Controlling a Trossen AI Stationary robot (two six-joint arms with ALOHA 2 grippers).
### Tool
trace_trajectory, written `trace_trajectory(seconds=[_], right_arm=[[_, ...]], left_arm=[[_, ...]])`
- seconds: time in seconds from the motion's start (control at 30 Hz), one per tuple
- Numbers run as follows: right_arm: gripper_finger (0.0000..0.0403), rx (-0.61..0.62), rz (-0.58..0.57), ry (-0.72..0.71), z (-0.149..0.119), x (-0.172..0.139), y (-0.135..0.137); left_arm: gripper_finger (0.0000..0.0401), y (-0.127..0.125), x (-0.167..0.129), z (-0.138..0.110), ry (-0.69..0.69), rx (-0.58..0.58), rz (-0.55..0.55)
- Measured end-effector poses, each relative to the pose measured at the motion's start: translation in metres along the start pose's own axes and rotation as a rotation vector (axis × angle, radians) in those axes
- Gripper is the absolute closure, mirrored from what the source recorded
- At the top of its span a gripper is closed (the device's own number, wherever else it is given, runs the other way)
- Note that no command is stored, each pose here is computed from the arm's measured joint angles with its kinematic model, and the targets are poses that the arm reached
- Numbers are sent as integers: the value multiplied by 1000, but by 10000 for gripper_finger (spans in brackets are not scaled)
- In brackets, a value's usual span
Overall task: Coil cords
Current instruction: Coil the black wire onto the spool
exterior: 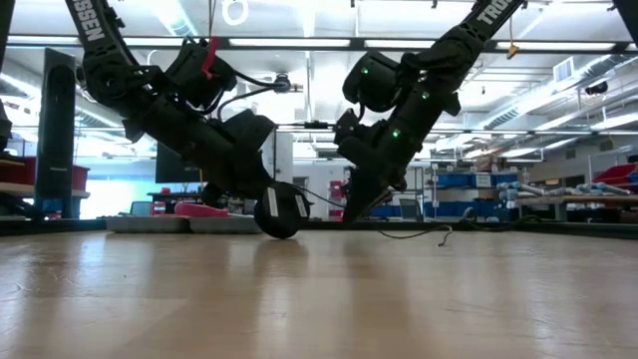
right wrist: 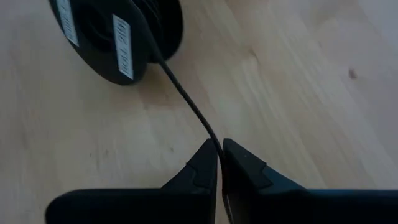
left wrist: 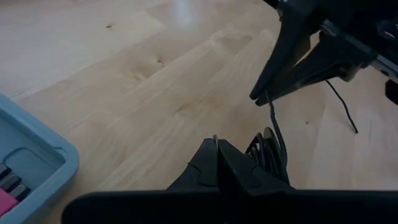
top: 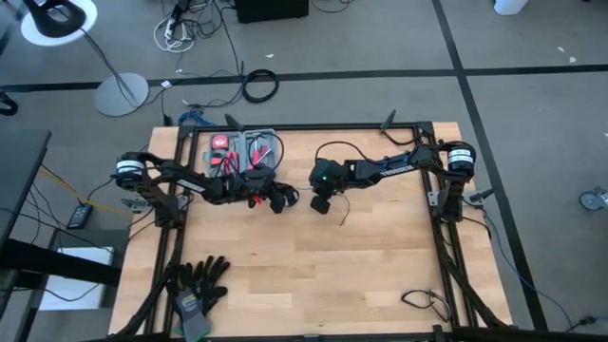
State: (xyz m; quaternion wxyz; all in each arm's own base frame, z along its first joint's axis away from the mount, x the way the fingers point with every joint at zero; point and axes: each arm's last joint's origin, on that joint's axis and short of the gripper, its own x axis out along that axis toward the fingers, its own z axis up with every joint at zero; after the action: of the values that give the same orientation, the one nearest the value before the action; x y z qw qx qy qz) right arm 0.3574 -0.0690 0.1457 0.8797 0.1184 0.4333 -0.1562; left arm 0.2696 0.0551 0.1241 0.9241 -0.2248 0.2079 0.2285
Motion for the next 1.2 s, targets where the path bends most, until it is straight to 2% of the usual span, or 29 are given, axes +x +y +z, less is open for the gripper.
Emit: trace_trajectory(seconds=[0.2, 0.53, 0.63, 0.87, 1.03, 1.2], right_arm=[[378, -24, -8, 44, -3, -7, -1], [378, -71, -68, 31, 3, -48, -4], [378, -72, -86, 49, -6, -48, -6], [378, 22, -84, 97, -46, -34, -3], [378, 56, -31, 14, -58, -30, 11], [378, 54, -77, -115, -60, -28, 17]], left_arm=[[401, -1, 0, 1, -7, 17, -26], [401, -1, 0, 1, -18, 54, -23], [401, -1, 0, 2, -21, 56, -21], [401, -2, 0, 2, -22, 75, -21], [401, -1, 0, 2, -30, 78, -12], [401, -2, 0, 3, -41, 95, -14]])
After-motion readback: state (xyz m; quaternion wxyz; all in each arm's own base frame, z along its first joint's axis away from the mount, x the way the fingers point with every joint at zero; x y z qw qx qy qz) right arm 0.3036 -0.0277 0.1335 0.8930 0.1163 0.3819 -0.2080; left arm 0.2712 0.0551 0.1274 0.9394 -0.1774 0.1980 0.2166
